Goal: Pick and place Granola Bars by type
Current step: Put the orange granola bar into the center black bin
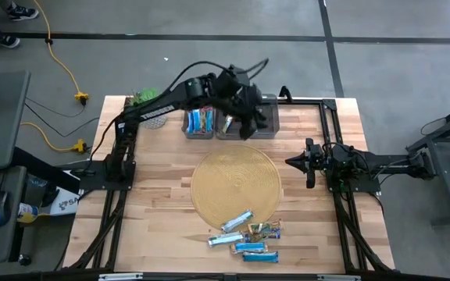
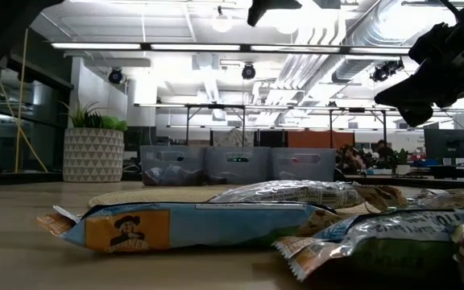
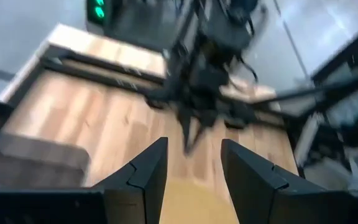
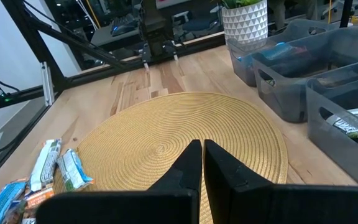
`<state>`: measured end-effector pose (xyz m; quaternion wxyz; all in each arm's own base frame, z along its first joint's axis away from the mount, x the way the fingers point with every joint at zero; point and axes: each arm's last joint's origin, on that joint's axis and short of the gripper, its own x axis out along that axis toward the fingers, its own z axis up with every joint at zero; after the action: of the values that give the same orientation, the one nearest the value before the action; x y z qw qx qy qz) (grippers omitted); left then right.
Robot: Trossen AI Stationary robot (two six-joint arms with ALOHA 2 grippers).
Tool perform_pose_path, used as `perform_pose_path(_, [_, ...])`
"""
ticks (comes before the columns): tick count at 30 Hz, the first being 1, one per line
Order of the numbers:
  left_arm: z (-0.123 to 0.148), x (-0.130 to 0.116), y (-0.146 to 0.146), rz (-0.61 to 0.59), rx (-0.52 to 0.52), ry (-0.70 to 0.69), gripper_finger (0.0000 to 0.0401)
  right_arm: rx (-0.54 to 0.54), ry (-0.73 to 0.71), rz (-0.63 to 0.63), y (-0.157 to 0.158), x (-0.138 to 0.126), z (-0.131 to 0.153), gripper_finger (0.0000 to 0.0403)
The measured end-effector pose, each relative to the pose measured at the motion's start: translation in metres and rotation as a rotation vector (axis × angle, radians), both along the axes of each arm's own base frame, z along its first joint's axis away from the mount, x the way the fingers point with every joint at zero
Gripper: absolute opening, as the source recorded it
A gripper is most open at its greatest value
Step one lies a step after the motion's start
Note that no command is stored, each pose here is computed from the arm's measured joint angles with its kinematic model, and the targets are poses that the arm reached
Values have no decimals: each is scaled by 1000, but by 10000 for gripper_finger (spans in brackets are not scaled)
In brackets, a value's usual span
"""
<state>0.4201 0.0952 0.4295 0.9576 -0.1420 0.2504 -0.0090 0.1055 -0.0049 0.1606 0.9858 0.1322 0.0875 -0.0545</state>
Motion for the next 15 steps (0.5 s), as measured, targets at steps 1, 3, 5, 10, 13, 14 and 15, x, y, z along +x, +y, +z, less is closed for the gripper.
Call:
perform_pose_path(1, [0,-2,-5,-6,5,23,147,0,0,0,0,0,0,0])
perform_pose_path(3, [-1,-3,-14,-15,10,46,147,0,0,0,0,0,0,0])
perform_pose_path(5, [-1,-1,-21,-30,11,47,147,0,0,0,0,0,0,0])
perform_pose_path(10, [3,-3,-42,-52,12,52,147,0,0,0,0,0,0,0])
perform_pose_path(13, [5,-11,-54,-30,26,97,147,0,0,0,0,0,0,0])
perform_pose_path(14, [7,-12,-58,-19,39,99,147,0,0,0,0,0,0,0])
perform_pose_path(15, [10,-17,-61,-14,46,112,147,0,0,0,0,0,0,0])
